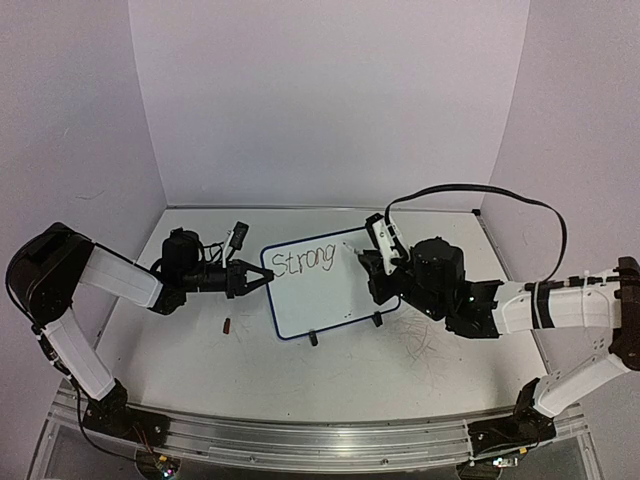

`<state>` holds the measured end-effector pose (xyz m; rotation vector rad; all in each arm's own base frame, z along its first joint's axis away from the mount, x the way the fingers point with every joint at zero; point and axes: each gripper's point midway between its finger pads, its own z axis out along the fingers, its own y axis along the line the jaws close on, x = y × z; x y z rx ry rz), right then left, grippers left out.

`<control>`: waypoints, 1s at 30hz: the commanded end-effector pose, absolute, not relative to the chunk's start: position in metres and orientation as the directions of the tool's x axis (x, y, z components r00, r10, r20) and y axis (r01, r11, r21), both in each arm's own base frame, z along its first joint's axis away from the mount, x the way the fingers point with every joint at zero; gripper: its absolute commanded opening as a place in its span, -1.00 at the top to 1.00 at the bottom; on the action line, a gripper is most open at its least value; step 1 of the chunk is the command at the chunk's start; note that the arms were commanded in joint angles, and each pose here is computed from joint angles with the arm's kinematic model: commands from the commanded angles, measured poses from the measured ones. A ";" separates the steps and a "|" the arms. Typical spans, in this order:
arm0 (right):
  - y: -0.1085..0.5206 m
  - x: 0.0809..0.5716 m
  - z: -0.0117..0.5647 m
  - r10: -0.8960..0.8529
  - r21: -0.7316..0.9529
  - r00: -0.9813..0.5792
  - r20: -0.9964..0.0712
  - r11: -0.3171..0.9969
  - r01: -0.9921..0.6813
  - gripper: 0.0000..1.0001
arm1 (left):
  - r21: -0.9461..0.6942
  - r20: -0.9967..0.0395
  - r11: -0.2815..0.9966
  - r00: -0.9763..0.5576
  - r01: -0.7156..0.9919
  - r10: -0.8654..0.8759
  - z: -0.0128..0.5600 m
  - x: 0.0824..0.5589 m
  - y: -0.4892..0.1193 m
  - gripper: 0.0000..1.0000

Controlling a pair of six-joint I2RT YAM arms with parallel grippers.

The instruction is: Write a sentence on the whiteboard

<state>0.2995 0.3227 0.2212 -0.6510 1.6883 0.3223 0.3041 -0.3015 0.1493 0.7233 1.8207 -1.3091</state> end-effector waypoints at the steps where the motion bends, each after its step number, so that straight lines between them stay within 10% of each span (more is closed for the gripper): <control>1: 0.320 0.309 0.246 -0.184 -0.114 -0.083 -0.979 0.844 -0.523 1.00 | -0.503 -0.833 0.368 -0.552 0.782 0.033 0.143 0.310 -0.297 1.00; 30: 0.333 0.304 0.234 -0.198 -0.114 -0.086 -0.977 0.810 -0.575 1.00 | -0.504 -0.831 0.371 -0.554 0.780 0.037 0.143 0.310 -0.297 1.00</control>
